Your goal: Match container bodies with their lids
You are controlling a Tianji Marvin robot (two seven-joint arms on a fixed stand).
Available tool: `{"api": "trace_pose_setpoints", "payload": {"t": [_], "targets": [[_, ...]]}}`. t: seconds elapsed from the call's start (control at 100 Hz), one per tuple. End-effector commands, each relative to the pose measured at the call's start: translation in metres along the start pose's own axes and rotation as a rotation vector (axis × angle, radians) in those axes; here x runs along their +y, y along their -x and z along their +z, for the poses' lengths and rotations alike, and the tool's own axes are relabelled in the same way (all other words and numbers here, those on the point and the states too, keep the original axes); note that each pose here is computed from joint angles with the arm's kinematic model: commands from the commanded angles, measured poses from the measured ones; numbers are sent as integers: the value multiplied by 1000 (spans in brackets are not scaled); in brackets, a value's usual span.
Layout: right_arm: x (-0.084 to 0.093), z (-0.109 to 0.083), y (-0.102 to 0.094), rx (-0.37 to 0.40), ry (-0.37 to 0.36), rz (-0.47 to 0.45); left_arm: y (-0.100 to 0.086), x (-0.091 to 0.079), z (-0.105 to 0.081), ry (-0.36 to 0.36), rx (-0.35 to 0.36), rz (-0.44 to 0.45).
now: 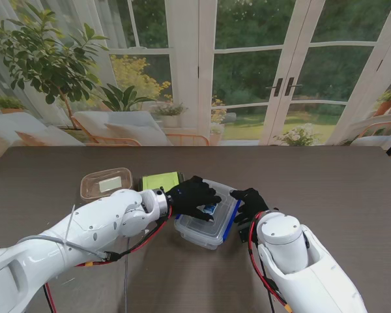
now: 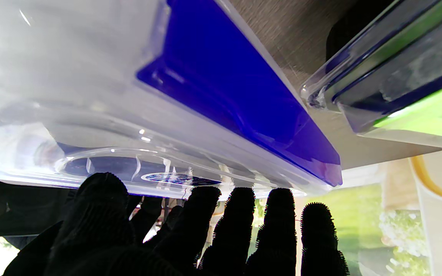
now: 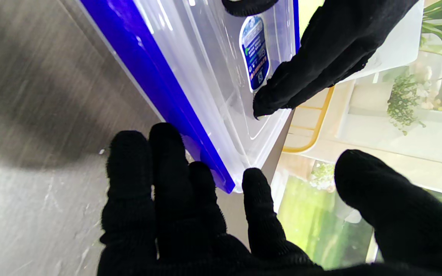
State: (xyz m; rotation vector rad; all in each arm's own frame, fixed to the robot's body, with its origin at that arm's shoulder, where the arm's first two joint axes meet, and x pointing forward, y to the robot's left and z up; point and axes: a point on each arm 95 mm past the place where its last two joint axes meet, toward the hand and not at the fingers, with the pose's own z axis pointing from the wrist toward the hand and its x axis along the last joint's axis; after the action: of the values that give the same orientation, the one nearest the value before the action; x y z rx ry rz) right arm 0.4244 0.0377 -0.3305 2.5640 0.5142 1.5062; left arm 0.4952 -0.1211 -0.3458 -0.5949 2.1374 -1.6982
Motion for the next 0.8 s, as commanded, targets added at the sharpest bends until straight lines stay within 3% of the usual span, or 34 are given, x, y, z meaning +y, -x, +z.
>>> {"api": "trace_pose_setpoints", "payload": {"t": [0.0,0.79], "targets": [[-16,-5,-17,63,-57,4,-9,31,-4,98,9,-14],[-15,-2,-20,74,-59,-41,-10,32,-1,103,12,-8]]}}
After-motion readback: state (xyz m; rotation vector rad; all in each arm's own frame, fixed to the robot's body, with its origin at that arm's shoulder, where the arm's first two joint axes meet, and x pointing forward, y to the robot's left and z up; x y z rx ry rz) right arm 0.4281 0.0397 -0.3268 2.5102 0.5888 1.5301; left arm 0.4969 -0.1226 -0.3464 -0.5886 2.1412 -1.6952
